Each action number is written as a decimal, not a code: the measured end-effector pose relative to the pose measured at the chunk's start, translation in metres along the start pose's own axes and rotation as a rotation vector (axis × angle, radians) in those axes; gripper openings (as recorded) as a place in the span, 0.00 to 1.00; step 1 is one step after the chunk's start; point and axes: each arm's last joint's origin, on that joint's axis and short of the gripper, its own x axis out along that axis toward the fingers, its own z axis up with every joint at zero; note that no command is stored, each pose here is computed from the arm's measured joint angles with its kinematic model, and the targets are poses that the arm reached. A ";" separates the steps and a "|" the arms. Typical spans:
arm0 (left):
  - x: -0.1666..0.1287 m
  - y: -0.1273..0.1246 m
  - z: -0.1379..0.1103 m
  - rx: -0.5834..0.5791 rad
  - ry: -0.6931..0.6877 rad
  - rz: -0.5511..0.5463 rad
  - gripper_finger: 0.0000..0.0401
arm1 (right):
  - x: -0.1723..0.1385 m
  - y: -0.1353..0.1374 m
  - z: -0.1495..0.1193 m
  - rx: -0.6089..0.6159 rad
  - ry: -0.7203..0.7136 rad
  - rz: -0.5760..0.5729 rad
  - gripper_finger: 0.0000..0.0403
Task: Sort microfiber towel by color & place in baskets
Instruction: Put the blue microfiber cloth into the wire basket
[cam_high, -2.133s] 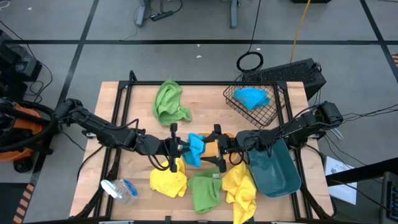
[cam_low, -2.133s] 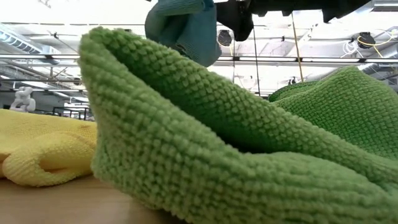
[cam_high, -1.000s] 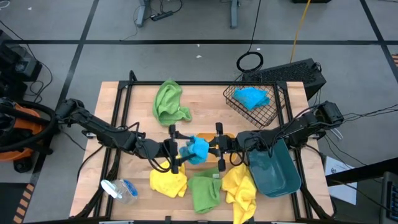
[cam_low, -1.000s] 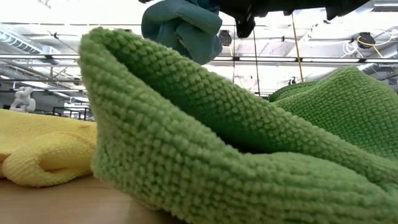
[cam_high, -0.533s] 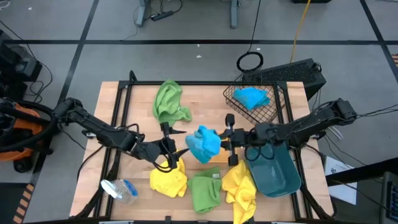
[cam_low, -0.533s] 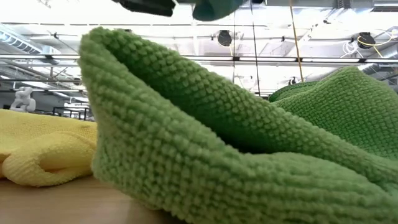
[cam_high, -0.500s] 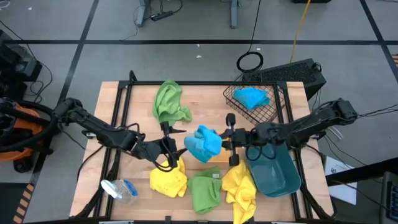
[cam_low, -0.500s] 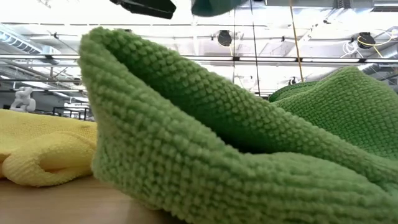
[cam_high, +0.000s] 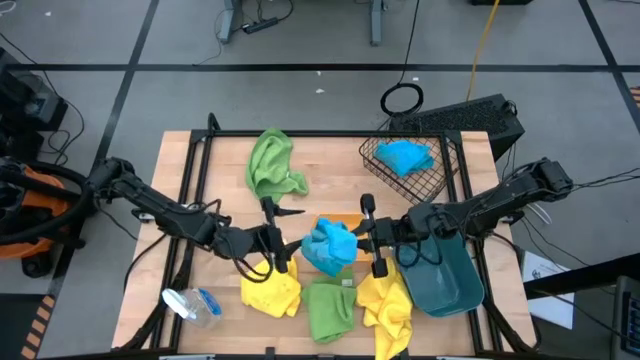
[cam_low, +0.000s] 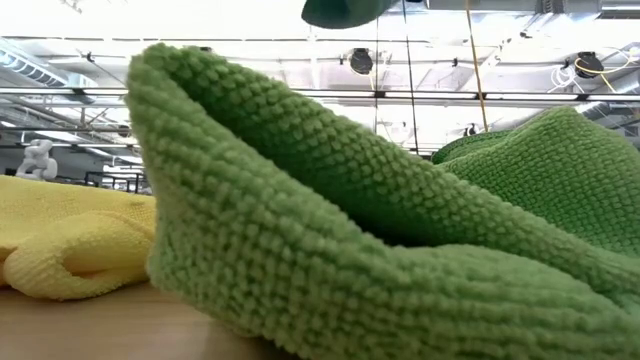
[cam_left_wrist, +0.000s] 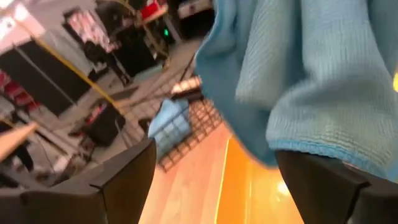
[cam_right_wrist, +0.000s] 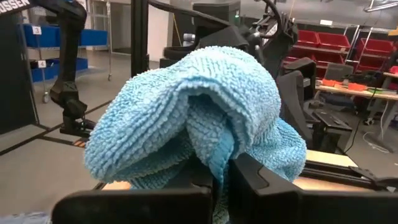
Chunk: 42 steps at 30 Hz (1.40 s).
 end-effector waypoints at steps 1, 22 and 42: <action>0.001 -0.004 0.000 0.028 -0.005 -0.005 0.83 | 0.001 0.000 -0.001 0.000 0.001 -0.001 0.02; 0.022 -0.020 0.012 0.098 -0.201 0.093 0.83 | 0.002 -0.008 -0.009 -0.028 0.084 -0.217 0.02; 0.034 -0.011 0.009 0.044 -0.238 -0.009 0.39 | 0.012 -0.004 -0.025 -0.102 0.134 -0.156 0.02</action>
